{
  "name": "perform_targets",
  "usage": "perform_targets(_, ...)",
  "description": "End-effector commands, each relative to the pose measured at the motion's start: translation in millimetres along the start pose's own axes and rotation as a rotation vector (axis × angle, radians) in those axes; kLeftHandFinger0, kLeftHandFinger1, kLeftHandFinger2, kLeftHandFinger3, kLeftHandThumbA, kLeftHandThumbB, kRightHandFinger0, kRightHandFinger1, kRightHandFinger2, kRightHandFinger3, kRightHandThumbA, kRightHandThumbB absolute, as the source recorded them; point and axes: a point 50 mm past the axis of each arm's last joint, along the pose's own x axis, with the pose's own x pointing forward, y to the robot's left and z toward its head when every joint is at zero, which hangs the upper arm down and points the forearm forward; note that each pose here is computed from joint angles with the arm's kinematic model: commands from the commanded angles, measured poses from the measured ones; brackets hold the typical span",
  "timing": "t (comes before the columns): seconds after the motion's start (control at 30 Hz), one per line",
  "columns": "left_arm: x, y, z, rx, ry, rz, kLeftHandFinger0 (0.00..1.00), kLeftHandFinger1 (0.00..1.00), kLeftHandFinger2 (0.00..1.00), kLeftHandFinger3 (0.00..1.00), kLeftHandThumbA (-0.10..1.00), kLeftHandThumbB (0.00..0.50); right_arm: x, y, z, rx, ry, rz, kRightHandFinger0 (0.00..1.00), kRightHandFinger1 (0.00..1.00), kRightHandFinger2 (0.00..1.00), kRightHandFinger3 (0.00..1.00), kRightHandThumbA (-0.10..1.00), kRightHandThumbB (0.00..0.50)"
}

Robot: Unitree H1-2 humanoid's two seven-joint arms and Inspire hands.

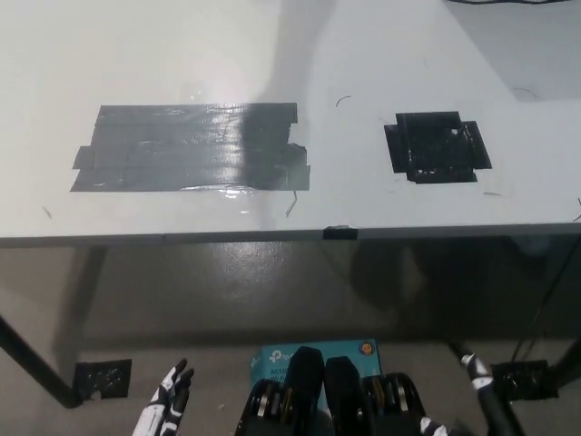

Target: A person hands an oraange duster to the robot and the robot grabs it with its right hand and places it on the black marked spot infron tof it on the desk

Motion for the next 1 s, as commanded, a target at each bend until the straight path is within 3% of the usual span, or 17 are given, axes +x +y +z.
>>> perform_targets(0.0, 8.3, 5.8, 12.7, -0.003, -0.062, 0.027, 1.0, 1.0, 1.0, 1.0, 0.94, 0.093, 13.6, -28.1, 57.3, 0.013, -0.242, -0.132, 1.0, 1.0, 1.0, 1.0, 0.84, 0.173)
perform_targets(0.07, 9.3, 7.9, 14.0, 0.0, -0.067, 0.032, 1.0, 1.0, 1.0, 1.0, 0.93, 0.087, 17.0, -40.8, 88.9, -0.01, -0.321, -0.157, 1.0, 1.0, 1.0, 1.0, 0.81, 0.151)
perform_targets(0.27, 9.0, 7.6, 14.2, 0.003, -0.07, 0.027, 1.0, 1.0, 1.0, 1.0, 0.93, 0.09, 35.6, -72.9, 152.3, -0.041, -0.462, -0.202, 1.0, 1.0, 1.0, 1.0, 0.88, 0.179)
perform_targets(0.33, 10.8, 8.6, 15.2, 0.018, -0.078, 0.029, 1.0, 1.0, 1.0, 1.0, 0.95, 0.095, 47.9, -84.9, 171.1, -0.072, -0.459, -0.204, 1.0, 1.0, 1.0, 1.0, 0.98, 0.214)
perform_targets(0.43, 12.0, 8.1, 16.1, 0.027, -0.081, 0.03, 1.0, 1.0, 1.0, 1.0, 0.95, 0.1, 63.1, -97.6, 192.7, -0.098, -0.451, -0.2, 1.0, 1.0, 1.0, 1.0, 1.0, 0.235)
perform_targets(0.63, 18.0, 12.2, 19.2, 0.042, -0.091, 0.03, 1.0, 1.0, 1.0, 1.0, 0.95, 0.099, 112.4, -116.4, 234.8, -0.156, -0.445, -0.195, 1.0, 1.0, 1.0, 1.0, 1.0, 0.218)
perform_targets(0.8, 35.5, 18.8, 30.3, 0.054, -0.124, 0.031, 1.0, 1.0, 1.0, 1.0, 0.94, 0.09, 172.0, -131.9, 273.8, -0.216, -0.424, -0.205, 1.0, 1.0, 1.0, 1.0, 1.0, 0.261)
perform_targets(0.87, 39.2, 18.1, 31.2, 0.059, -0.127, 0.029, 1.0, 1.0, 1.0, 1.0, 0.94, 0.096, 188.0, -136.4, 282.9, -0.225, -0.412, -0.212, 1.0, 1.0, 1.0, 1.0, 1.0, 0.31)
perform_targets(0.9, 39.7, 18.0, 30.9, 0.062, -0.127, 0.027, 1.0, 1.0, 1.0, 1.0, 0.95, 0.105, 196.8, -137.0, 288.3, -0.233, -0.405, -0.209, 1.0, 1.0, 1.0, 1.0, 1.0, 0.36)
perform_targets(0.97, 38.1, 17.8, 30.0, 0.07, -0.121, 0.022, 1.0, 1.0, 1.0, 1.0, 0.95, 0.111, 219.3, -136.1, 299.8, -0.217, -0.378, -0.175, 1.0, 1.0, 1.0, 1.0, 1.0, 0.355)
